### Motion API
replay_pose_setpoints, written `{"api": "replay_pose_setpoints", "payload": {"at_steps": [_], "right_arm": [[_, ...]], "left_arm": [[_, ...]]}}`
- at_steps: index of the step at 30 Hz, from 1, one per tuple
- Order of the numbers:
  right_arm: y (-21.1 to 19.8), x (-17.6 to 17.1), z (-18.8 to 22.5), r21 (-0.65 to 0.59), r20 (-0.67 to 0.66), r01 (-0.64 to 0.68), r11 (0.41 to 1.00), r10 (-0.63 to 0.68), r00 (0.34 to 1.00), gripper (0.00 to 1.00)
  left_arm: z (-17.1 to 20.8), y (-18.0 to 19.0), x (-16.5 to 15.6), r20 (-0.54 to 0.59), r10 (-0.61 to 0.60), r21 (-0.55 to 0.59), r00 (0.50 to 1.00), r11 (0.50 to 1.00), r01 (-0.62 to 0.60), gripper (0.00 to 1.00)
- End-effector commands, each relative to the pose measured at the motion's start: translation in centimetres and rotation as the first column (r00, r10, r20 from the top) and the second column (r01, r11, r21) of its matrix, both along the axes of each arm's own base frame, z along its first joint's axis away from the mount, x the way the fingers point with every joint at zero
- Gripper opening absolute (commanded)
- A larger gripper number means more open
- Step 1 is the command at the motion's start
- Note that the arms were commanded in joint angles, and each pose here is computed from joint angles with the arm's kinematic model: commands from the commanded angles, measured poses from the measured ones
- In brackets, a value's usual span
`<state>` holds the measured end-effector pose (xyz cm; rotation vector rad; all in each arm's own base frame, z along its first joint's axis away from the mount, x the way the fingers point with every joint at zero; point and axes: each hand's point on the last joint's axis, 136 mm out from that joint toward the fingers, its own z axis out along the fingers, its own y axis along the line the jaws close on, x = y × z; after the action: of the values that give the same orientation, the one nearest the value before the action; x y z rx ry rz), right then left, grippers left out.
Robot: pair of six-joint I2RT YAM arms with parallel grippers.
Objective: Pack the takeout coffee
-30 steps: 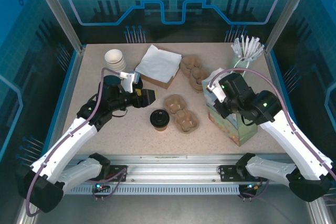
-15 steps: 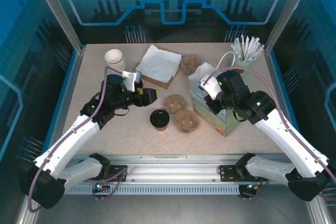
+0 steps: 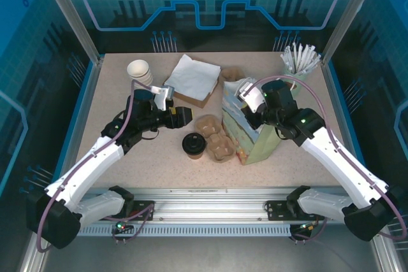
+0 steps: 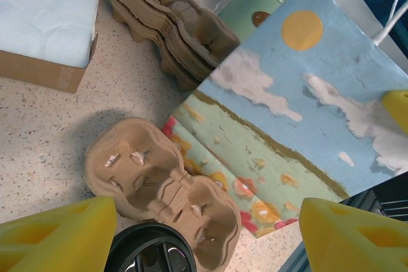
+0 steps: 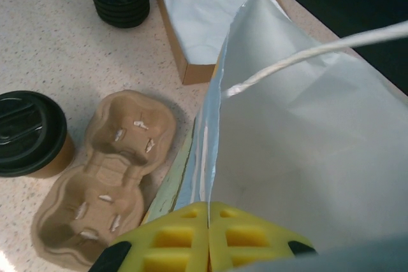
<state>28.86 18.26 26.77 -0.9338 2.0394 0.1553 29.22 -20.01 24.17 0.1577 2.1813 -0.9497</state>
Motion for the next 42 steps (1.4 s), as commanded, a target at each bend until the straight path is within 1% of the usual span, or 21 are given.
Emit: {"api": "replay_pose_setpoints", "payload": {"at_steps": [1, 7, 9, 13, 20, 26, 30, 34, 42], "right_arm": [[0.3, 2.2, 1.3, 0.014, 0.093, 0.013, 1.0, -0.014, 0.996, 0.0], [-1.4, 4.1, 1.3, -0.074, 0.138, 0.079, 0.994, -0.069, 0.988, 0.0], [-1.7, 4.3, 1.5, -0.089, 0.153, 0.084, 0.993, -0.069, 0.986, 0.0], [-1.8, 4.3, 1.9, -0.126, 0.171, 0.06, 0.99, -0.038, 0.985, 0.0], [-1.7, 4.0, 1.3, -0.204, 0.141, 0.018, 0.979, 0.011, 0.99, 0.0], [-1.4, 4.2, 2.4, -0.248, 0.148, 0.003, 0.969, 0.035, 0.988, 0.0], [-0.8, 3.5, 2.1, -0.259, 0.118, -0.064, 0.964, 0.097, 0.988, 0.0], [-0.7, 2.6, 0.9, -0.309, 0.097, -0.136, 0.941, 0.174, 0.98, 0.0], [-0.1, 1.1, -0.3, -0.316, 0.047, -0.251, 0.915, 0.279, 0.959, 0.01]], "left_arm": [[0.7, -0.5, -0.2, 0.037, -0.029, -0.008, 0.999, 1.0, 0.03, 0.77], [0.5, -0.5, 0.0, 0.034, -0.03, -0.002, 0.999, 1.0, 0.031, 0.77], [0.5, -0.6, 0.0, 0.032, -0.031, -0.003, 0.999, 0.999, 0.032, 0.77], [0.2, -0.6, 0.1, 0.024, -0.034, 0.001, 0.999, 0.999, 0.034, 0.77], [0.1, -0.6, -0.1, 0.023, -0.039, 0.008, 0.999, 0.999, 0.039, 0.77], [0.1, -0.6, 0.0, 0.024, -0.04, 0.003, 0.999, 0.999, 0.039, 0.77], [0.0, -0.7, 0.0, 0.021, -0.04, 0.003, 0.999, 0.999, 0.04, 0.77], [0.0, -0.6, -0.2, 0.02, -0.041, 0.007, 0.999, 0.999, 0.041, 0.77], [-0.1, -0.7, -0.2, 0.018, -0.048, -0.003, 0.999, 0.999, 0.048, 0.77]]}}
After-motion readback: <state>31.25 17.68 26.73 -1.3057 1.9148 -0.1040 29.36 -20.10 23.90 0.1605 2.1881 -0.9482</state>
